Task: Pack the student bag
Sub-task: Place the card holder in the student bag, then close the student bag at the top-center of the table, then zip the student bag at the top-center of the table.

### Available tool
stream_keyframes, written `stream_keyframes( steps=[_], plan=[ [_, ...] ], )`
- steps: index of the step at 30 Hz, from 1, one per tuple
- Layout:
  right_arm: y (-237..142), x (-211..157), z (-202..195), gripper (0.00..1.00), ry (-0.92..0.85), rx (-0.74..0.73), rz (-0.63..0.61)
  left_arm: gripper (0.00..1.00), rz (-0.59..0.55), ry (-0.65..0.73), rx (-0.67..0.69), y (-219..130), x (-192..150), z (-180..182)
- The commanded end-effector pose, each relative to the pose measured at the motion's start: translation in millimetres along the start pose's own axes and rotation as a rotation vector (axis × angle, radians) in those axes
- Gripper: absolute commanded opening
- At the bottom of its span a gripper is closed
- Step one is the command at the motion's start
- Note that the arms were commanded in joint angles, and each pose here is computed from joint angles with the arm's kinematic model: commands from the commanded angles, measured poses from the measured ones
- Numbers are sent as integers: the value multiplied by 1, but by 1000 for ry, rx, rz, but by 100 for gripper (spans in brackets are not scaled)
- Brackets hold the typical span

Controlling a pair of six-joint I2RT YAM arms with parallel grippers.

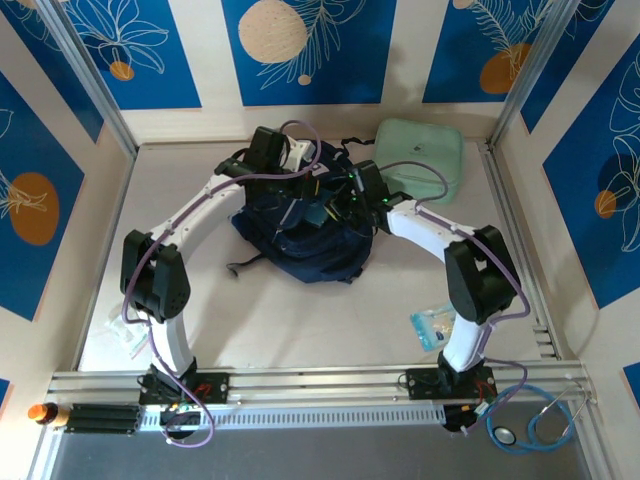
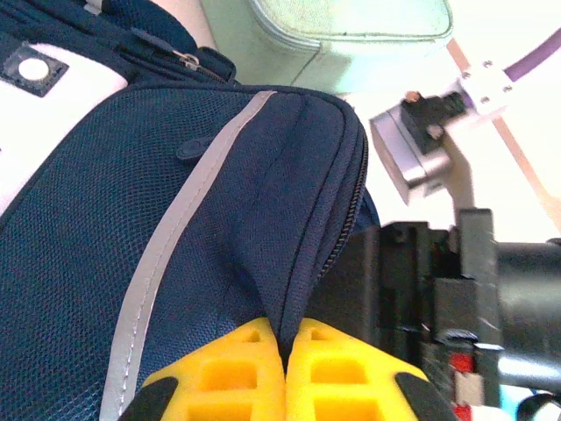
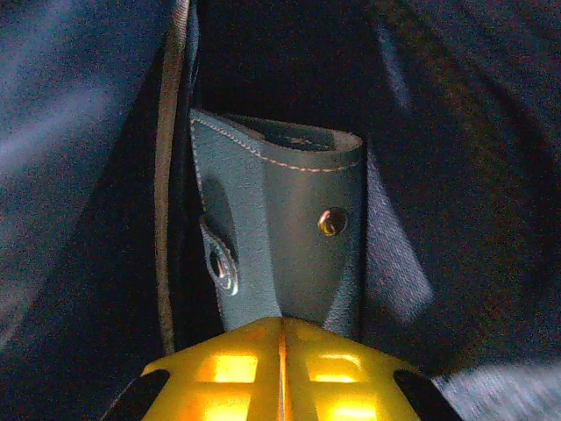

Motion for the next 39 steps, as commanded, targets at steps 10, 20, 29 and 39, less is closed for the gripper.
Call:
stream_keyframes(
  steps=[10,20,29,39],
  plan=[
    [6,-1,9,11,35,162,55,0,-139,23,-58,-26,26,-11],
    [-80,1,-50,29,1,89,-51,47,-145,-27,-147,-25,12,0],
    [-107,-6,-78,53,-72,-31,-123,64,-133,-344,-8,-43,-52,64],
    [-90,-14,-60,58,-115,-27,-72,53,-22,-566,152,-23,-105,99]
  ],
)
Point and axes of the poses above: each hand's point on the last joint's axis, 136 mm out from that joint toward the fingers, its own y axis out along the fingers, its own z axis along the line the jaws close on, x = y × z, the point moved 8 cm from there along -y, back along the fingers, and after that the axes turned 5 degrees about y, right-handed, at the moved point
